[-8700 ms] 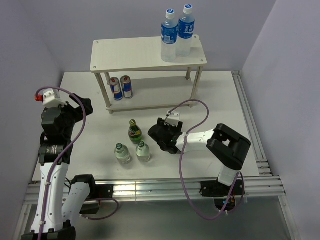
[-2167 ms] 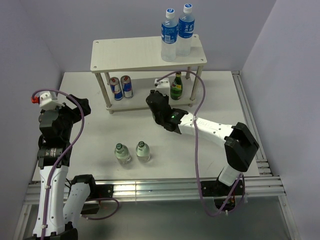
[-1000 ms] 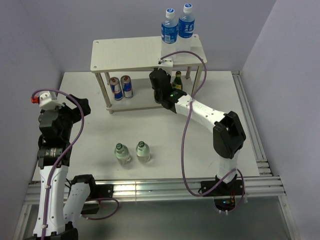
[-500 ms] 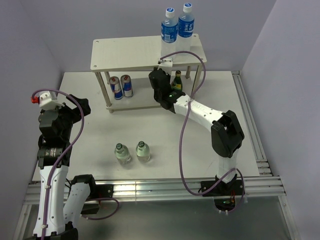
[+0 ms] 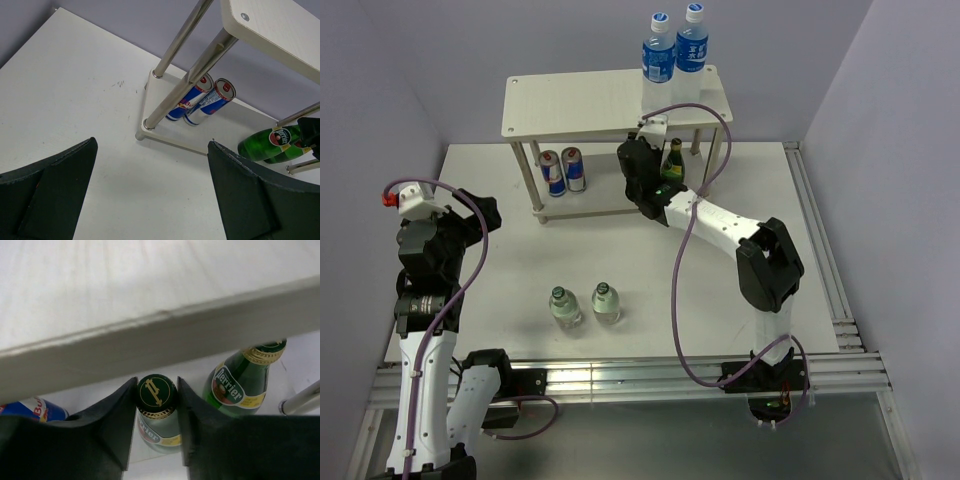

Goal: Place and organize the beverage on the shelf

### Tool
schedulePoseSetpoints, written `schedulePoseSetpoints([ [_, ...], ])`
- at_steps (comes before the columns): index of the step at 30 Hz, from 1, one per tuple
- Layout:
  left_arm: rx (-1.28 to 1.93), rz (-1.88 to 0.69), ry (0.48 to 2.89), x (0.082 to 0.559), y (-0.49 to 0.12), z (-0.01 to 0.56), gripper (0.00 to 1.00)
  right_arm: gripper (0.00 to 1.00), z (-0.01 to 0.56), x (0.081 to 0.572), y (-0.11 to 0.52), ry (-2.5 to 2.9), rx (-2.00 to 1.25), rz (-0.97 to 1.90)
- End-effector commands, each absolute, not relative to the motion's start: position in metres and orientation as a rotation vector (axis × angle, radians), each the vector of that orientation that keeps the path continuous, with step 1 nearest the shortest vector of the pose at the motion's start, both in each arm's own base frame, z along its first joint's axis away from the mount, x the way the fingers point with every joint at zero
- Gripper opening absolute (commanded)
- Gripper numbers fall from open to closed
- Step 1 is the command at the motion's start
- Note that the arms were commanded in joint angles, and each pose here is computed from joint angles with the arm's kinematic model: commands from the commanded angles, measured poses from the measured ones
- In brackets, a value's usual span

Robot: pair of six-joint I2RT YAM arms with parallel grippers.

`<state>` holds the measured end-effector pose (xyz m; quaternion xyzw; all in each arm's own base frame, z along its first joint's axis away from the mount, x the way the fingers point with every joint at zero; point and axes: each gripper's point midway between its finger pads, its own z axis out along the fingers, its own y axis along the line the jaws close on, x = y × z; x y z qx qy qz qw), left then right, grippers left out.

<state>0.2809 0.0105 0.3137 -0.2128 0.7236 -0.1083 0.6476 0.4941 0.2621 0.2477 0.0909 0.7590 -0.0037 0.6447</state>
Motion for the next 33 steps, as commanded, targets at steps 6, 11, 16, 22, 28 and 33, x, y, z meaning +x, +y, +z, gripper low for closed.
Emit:
schedulePoseSetpoints([
  [6,-0.45,-0.242,1.626,0.281,0.01,0.321,0.99,1.0,0.286,0.509,0.235,1.6,0.361,-0.001],
  [11,-0.453,-0.239,1.623,0.28,0.011,0.322,0.99,1.0,0.281,0.507,0.235,1.612,0.359,0.008],
  [16,-0.456,-0.236,1.622,0.28,0.011,0.322,0.99,1.0,0.277,0.496,0.239,1.63,0.342,0.029],
  [22,-0.458,-0.234,1.62,0.28,0.012,0.322,0.99,1.0,0.279,0.474,0.245,1.631,0.325,0.06],
  [28,-0.461,-0.228,1.617,0.28,0.014,0.323,0.99,1.0,0.282,0.453,0.246,1.637,0.318,0.068],
  [33,-0.418,-0.247,1.628,0.281,0.008,0.322,0.99,1.0,0.294,0.416,0.244,1.641,0.334,0.114],
])
